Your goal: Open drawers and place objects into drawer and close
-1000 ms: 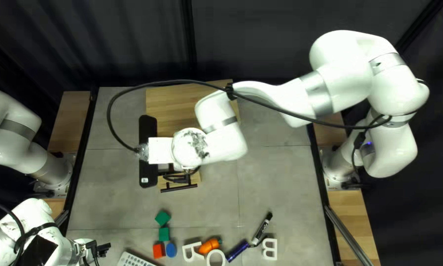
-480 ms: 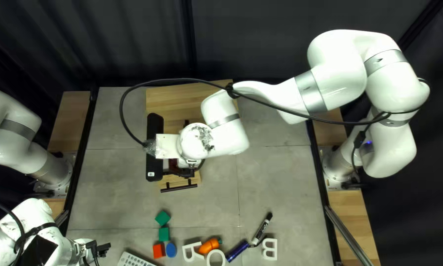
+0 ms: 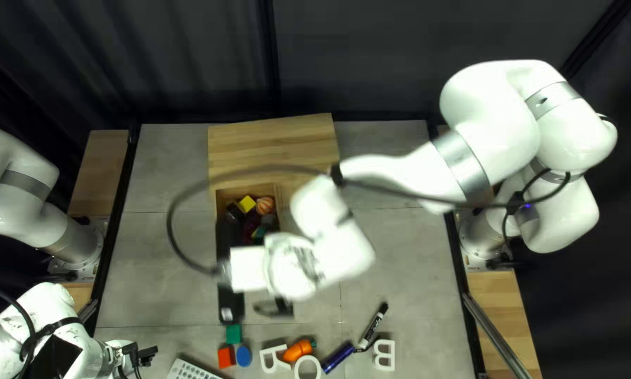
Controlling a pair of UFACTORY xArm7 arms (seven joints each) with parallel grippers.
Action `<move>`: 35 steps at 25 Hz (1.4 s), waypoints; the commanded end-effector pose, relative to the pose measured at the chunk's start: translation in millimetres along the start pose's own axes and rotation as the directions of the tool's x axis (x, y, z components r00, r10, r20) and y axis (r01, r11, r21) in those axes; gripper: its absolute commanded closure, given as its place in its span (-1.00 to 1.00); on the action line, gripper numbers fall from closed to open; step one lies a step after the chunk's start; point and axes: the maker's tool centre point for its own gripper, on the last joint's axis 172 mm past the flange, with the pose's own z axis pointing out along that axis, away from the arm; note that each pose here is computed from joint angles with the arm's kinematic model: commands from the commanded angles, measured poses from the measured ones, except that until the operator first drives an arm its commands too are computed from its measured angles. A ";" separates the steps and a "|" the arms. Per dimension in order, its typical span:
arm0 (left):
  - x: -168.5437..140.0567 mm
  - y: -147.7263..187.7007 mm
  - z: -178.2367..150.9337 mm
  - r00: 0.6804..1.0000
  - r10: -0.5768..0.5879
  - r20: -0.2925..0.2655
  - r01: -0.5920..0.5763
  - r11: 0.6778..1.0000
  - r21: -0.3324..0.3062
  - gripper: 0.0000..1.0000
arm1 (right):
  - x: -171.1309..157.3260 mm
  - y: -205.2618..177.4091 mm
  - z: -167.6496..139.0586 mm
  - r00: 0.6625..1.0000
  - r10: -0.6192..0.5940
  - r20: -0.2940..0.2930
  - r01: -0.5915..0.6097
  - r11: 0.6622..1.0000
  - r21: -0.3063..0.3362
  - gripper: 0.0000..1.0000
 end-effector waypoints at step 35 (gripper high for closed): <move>0.0 0.0 0.0 1.000 0.000 0.000 0.000 1.000 0.000 -1.00 | -27.0 -122.7 46.1 0.998 -0.055 0.011 0.052 0.985 0.162 -1.00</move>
